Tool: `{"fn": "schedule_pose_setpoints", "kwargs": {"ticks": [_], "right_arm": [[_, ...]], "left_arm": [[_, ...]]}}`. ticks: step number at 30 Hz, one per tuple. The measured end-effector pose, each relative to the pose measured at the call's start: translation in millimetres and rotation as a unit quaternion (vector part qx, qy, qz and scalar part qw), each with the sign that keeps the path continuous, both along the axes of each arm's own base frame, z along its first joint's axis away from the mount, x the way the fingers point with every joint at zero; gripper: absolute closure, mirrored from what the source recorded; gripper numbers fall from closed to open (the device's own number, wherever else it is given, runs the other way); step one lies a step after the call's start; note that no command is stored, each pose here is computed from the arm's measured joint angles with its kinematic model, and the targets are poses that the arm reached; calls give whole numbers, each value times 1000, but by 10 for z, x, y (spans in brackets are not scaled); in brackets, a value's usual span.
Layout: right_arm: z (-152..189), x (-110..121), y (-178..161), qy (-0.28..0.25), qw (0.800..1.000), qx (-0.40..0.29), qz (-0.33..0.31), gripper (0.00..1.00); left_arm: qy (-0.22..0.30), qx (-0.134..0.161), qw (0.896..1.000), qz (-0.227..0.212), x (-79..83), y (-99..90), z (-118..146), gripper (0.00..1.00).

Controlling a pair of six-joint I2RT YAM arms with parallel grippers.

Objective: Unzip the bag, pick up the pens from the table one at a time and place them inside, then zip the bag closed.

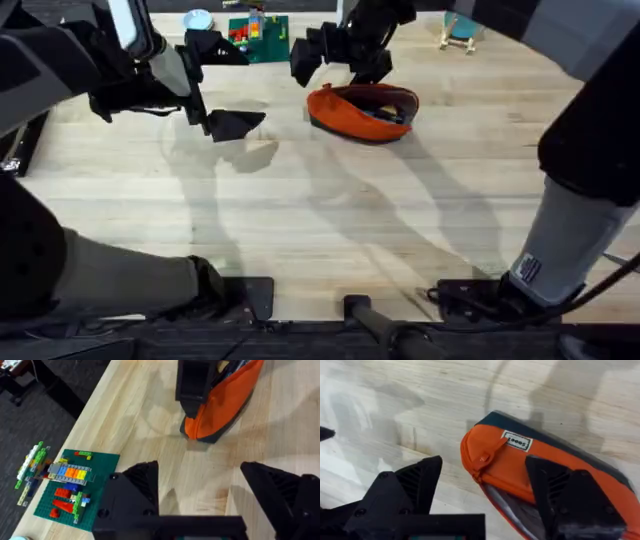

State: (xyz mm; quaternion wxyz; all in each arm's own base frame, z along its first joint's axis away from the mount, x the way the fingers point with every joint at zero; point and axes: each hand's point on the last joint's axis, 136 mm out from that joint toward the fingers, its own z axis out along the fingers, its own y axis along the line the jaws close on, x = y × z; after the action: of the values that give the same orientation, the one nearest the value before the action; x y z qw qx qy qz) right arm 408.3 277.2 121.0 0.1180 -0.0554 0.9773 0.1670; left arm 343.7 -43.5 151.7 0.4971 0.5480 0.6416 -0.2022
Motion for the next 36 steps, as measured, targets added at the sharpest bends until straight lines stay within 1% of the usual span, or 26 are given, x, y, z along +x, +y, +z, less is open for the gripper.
{"fn": "schedule_pose_setpoints", "kwargs": {"ticks": [8, 12, 14, 21, 24, 25, 27, 30, 36], "right_arm": [[-49, -61, 25, 10, 1000, -7, 5, 4], [-126, -63, 32, 17, 1000, -12, 6, 6], [-172, -68, 36, 21, 1000, -14, 7, 30], [-205, -66, 24, 23, 1000, -18, 6, 136], [-207, -64, 19, 23, 1000, -20, 5, 234], [-205, -63, 20, 23, 1000, -20, 5, 284], [-202, -60, 27, 22, 1000, -18, 5, 354], [-203, -64, 35, 22, 1000, -17, 6, 404], [-197, -60, 44, 22, 1000, -14, 6, 464]], "left_arm": [[0, 0, 1000, 0, 0, 0, 0, 9], [0, 0, 1000, 0, 0, 0, 0, 9], [0, 0, 1000, 0, 0, 0, 0, 7], [0, 0, 1000, 0, 0, 0, -1, 8], [0, 0, 1000, 0, 0, 0, 0, 8], [0, 0, 1000, 0, 0, 0, 0, 8], [0, 0, 1000, 0, 0, 0, -1, 8], [0, 0, 1000, 0, 0, 0, 0, 8], [0, 0, 1000, 0, 0, 0, -1, 9]]}}
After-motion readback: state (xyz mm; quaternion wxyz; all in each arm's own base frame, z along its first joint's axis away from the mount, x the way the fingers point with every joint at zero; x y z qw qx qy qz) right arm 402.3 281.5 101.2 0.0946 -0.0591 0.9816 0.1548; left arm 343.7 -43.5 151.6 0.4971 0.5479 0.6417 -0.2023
